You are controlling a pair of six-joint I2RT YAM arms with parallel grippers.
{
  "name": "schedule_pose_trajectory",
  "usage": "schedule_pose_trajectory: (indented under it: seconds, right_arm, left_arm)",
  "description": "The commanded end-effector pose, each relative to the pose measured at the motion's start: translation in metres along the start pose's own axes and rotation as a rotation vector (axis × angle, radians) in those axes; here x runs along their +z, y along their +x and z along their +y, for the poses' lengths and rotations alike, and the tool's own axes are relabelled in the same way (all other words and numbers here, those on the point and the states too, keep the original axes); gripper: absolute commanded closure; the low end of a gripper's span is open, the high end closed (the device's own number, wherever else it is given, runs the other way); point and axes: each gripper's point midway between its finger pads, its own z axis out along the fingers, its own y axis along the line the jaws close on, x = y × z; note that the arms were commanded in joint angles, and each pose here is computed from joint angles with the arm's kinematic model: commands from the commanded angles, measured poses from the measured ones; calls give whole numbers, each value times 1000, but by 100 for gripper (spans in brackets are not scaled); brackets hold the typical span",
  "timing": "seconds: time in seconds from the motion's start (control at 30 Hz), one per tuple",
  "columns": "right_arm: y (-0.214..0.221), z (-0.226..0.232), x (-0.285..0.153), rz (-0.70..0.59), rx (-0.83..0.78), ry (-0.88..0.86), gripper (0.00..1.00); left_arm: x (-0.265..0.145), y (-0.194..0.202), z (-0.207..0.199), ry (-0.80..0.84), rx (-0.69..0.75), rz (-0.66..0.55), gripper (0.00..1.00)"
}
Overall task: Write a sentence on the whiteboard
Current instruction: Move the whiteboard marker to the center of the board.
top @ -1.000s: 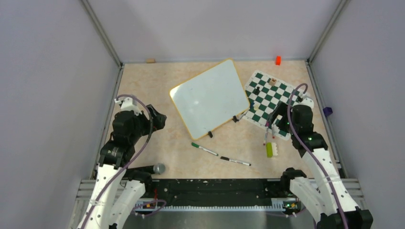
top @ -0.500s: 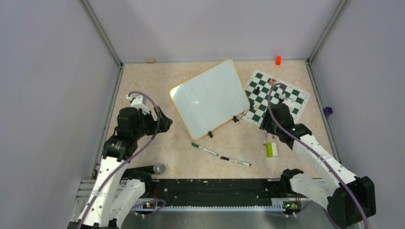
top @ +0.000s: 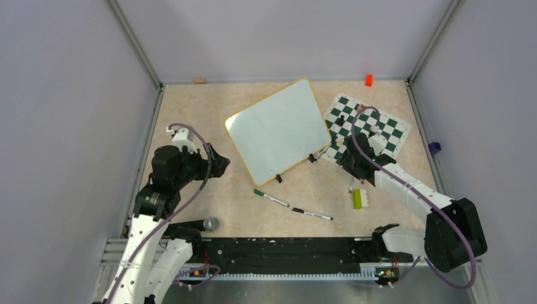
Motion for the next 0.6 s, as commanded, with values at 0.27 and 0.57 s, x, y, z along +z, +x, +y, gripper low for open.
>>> schedule_pose_trajectory:
  seconds: [0.27,0.57]
  right_arm:
    - [-13,79,24,41,332,-122,51]
    - [-9,92,44,50,324,-58,57]
  left_arm:
    - [-6,-10,-7,41,9,-77,14]
    - [-8,-12,-8,44,10,-90,14]
